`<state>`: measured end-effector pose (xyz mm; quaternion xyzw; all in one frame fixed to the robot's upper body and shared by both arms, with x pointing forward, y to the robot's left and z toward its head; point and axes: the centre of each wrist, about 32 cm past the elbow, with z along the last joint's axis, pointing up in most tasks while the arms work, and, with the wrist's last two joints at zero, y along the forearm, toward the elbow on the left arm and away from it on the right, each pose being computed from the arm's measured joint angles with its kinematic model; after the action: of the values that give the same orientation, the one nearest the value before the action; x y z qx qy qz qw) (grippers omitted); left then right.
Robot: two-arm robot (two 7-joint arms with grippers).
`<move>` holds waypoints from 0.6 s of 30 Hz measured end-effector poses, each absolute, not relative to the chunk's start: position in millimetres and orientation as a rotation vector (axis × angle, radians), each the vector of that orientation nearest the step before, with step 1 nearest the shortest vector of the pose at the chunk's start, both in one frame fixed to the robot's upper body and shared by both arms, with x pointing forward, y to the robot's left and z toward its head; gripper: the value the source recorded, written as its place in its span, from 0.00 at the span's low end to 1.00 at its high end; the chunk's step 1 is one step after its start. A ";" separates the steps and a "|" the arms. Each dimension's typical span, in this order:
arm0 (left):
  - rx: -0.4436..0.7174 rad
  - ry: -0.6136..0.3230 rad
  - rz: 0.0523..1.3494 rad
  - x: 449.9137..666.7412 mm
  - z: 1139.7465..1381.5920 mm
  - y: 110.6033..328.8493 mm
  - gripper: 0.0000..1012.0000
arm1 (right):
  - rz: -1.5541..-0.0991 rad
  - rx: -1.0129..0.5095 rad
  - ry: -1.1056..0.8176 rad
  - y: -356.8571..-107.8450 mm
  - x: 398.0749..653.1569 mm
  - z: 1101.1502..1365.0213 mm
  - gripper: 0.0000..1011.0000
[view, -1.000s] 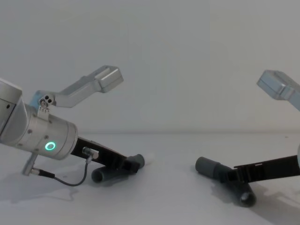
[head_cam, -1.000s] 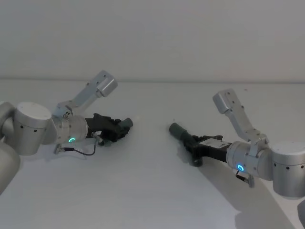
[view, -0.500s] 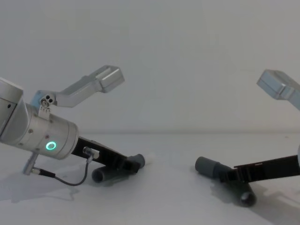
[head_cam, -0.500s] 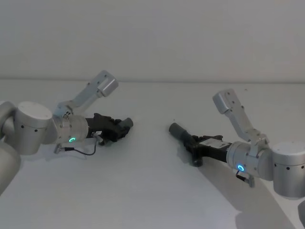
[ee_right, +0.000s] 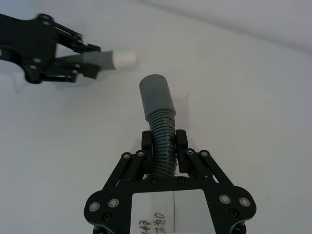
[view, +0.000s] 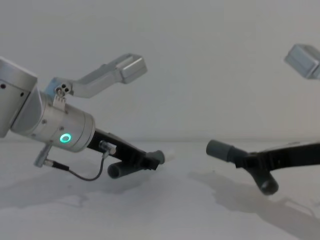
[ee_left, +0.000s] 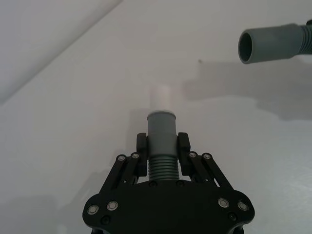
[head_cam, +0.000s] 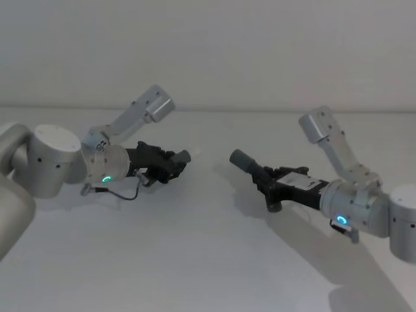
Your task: Use both hands to pick up one end of the pipe from the table, align the ends, and insert them.
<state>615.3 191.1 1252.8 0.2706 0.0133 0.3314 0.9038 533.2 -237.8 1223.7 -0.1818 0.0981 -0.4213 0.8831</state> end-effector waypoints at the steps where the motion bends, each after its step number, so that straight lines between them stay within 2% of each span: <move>1: 0.561 0.021 0.682 615.5 1254.2 190.4 0.35 | -0.874 -0.376 0.194 -239.8 532.8 1225.8 0.27; 10: 0.572 -0.071 0.620 617.5 1271.7 185.5 0.35 | -0.813 -0.355 0.105 -258.7 530.2 1241.7 0.27; 18: 0.612 -0.200 0.526 619.5 1290.4 188.0 0.35 | -0.716 -0.370 0.030 -281.0 529.8 1253.9 0.27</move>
<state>619.5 188.0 1290.4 0.2972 -0.0974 0.2554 0.9149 529.8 -281.0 1253.9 -0.1799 0.0147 -0.3482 0.9199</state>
